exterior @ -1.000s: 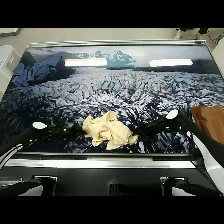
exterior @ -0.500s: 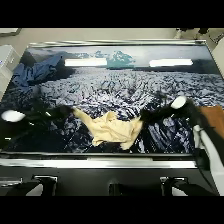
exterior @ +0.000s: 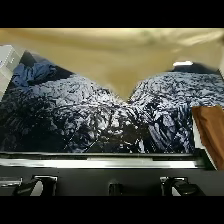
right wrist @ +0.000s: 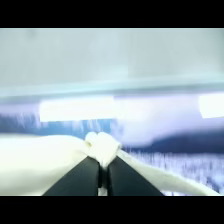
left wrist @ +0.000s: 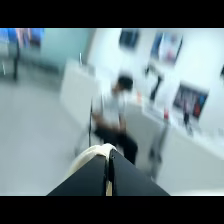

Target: Fold the clothes and pants, and hang the long-sleeved shirts on hangers.

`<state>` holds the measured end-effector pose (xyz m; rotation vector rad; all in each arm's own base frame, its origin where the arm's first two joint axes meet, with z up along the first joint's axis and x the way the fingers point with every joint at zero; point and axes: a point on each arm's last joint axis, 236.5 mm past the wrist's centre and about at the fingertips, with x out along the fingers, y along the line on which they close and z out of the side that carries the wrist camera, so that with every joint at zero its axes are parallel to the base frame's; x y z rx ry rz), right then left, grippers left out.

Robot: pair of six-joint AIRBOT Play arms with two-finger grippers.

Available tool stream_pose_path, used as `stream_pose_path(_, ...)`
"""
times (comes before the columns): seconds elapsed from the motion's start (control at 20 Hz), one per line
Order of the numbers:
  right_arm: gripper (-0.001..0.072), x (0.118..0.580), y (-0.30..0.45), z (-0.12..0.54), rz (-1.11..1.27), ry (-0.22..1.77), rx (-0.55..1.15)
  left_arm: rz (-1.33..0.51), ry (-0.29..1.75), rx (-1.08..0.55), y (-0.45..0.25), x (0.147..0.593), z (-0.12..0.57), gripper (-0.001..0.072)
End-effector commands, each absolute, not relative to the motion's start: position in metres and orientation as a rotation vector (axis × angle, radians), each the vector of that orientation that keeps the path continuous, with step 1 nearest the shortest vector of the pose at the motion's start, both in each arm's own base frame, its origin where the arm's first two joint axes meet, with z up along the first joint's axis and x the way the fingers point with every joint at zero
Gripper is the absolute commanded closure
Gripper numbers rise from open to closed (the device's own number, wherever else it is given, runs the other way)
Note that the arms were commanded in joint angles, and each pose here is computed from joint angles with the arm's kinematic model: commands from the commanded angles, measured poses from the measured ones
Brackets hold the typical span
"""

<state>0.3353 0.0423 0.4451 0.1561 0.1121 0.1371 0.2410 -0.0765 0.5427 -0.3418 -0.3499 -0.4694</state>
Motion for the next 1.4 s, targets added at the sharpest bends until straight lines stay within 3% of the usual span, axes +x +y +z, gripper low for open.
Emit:
stream_pose_path(0.0, 0.0672, 0.258, 0.038, 0.533, 0.174, -0.187, 0.202, -0.42, -0.65, -0.337, -0.071, 0.146, 0.616, 0.0688)
stream_pose_path(0.3, 0.0672, 0.232, 0.039, 0.554, 0.196, -0.275, 0.219, -0.387, -0.714, -0.373, -0.058, 0.14, 0.63, 0.0687)
stream_pose_path(0.5, 0.0672, 0.274, 0.043, 0.518, 0.181, -0.124, 0.204, -0.445, -0.507, -0.361, -0.071, 0.198, 0.592, 0.0687)
stream_pose_path(0.7, 0.067, 0.387, 0.056, 0.399, 0.159, 0.274, 0.199, -0.491, -0.037, -0.41, -0.076, 0.309, 0.463, 0.0687)
stream_pose_path(0.9, 0.0671, 0.505, 0.087, 0.225, 0.177, 0.671, 0.311, -0.31, 0.421, -0.502, -0.033, 0.395, 0.26, 0.0687)
stream_pose_path(1.1, 0.067, 0.551, 0.155, 0.094, 0.246, 0.97, 0.78, -0.233, 0.772, -0.859, -0.045, 0.395, 0.099, 0.0685)
stream_pose_path(1.25, 0.0663, 0.533, 0.18, 0.039, 0.281, 1.183, 0.877, -0.181, 0.885, -0.928, -0.049, 0.38, 0.042, 0.0685)
stream_pose_path(1.3, 0.0542, 0.525, 0.178, 0.031, 0.278, 1.229, 0.854, -0.175, 0.898, -0.933, -0.05, 0.377, 0.036, 0.0685)
stream_pose_path(1.35, 0.0291, 0.517, 0.168, 0.028, 0.283, 1.26, 0.81, -0.178, 0.899, -0.926, -0.05, 0.376, 0.035, 0.0685)
